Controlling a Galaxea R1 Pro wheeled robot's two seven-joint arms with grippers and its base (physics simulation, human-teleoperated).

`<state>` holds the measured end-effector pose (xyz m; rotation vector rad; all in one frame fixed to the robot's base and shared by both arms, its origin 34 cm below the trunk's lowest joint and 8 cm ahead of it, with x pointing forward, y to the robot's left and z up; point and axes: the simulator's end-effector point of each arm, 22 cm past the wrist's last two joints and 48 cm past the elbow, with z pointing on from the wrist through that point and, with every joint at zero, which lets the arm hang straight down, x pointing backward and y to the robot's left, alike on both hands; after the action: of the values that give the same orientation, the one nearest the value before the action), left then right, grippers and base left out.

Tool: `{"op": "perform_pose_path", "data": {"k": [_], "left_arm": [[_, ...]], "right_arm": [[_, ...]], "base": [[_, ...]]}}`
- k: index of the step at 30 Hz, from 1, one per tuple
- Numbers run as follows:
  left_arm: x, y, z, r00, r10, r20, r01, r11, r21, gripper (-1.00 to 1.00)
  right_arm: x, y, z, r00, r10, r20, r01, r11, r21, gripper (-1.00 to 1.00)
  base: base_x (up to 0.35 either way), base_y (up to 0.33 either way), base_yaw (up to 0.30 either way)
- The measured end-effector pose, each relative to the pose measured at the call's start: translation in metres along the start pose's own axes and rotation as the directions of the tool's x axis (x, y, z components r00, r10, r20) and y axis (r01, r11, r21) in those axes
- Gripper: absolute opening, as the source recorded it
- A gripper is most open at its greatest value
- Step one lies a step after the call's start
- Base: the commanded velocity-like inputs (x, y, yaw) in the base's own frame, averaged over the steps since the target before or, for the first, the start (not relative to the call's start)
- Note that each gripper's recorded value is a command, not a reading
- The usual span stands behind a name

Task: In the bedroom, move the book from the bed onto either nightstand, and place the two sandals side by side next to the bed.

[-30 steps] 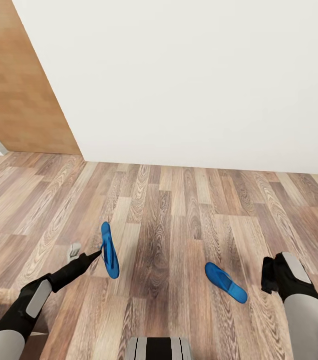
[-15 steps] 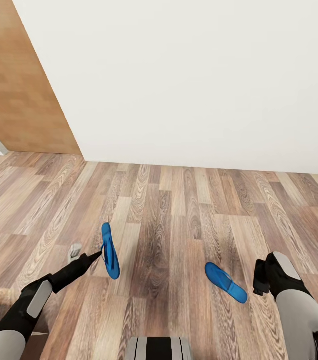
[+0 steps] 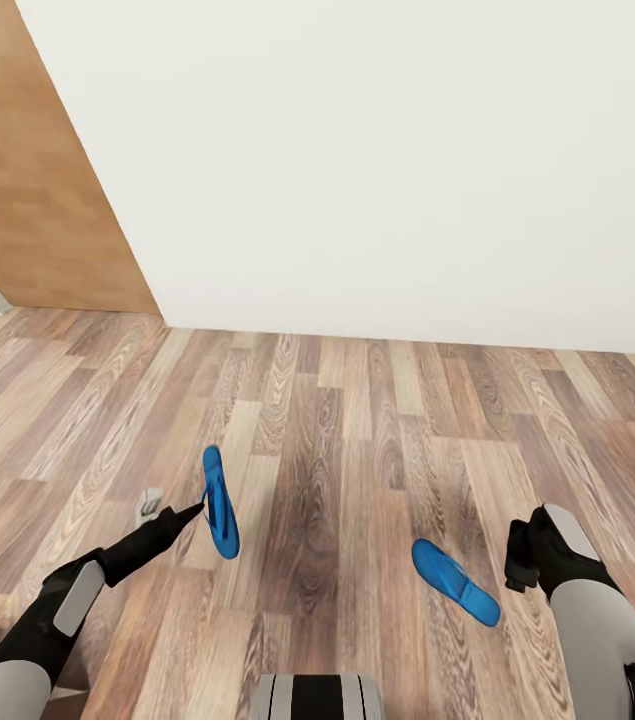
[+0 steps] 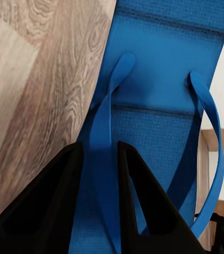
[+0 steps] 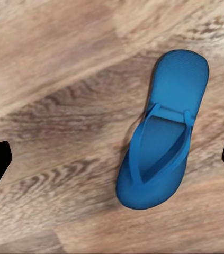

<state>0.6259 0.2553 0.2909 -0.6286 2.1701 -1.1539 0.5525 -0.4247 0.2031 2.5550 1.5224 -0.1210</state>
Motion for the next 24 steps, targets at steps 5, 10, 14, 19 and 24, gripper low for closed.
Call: {"op": "perform_pose_path", "data": {"k": [5,10,14,19,24], "left_arm": [[0.0004,-0.0004,0.0006,1.0,-0.001,-0.001,0.001,1.0,0.001,-1.0],[0.0042,-0.0027,0.0032,1.0,-0.005,-0.004,0.005,1.0,0.006,-1.0],[0.0058,-0.0043,0.0053,1.0,-0.008,-0.004,0.008,1.0,0.01,-1.0],[0.005,-0.0039,0.0048,1.0,-0.008,-0.001,0.008,1.0,0.009,-1.0],[0.0046,-0.0037,0.0047,1.0,-0.008,0.0,0.008,1.0,0.009,-1.0]], "right_arm": [[0.0001,-0.0002,0.0001,1.0,-0.001,0.0,0.001,1.0,0.0,1.0],[0.0005,0.0,-0.0002,1.0,-0.003,-0.002,0.003,1.0,0.0,1.0],[0.0005,-0.0001,0.0001,1.0,-0.003,-0.001,0.003,1.0,0.0,1.0],[0.0004,-0.0001,0.0002,1.0,-0.003,-0.001,0.003,1.0,0.0,1.0],[0.0005,-0.0002,0.0002,1.0,-0.003,-0.001,0.003,1.0,0.0,1.0]], "base": [[0.049,0.001,0.0],[0.232,0.027,0.0],[0.089,0.005,0.0],[0.007,0.049,0.0],[0.001,0.207,0.0]]}}
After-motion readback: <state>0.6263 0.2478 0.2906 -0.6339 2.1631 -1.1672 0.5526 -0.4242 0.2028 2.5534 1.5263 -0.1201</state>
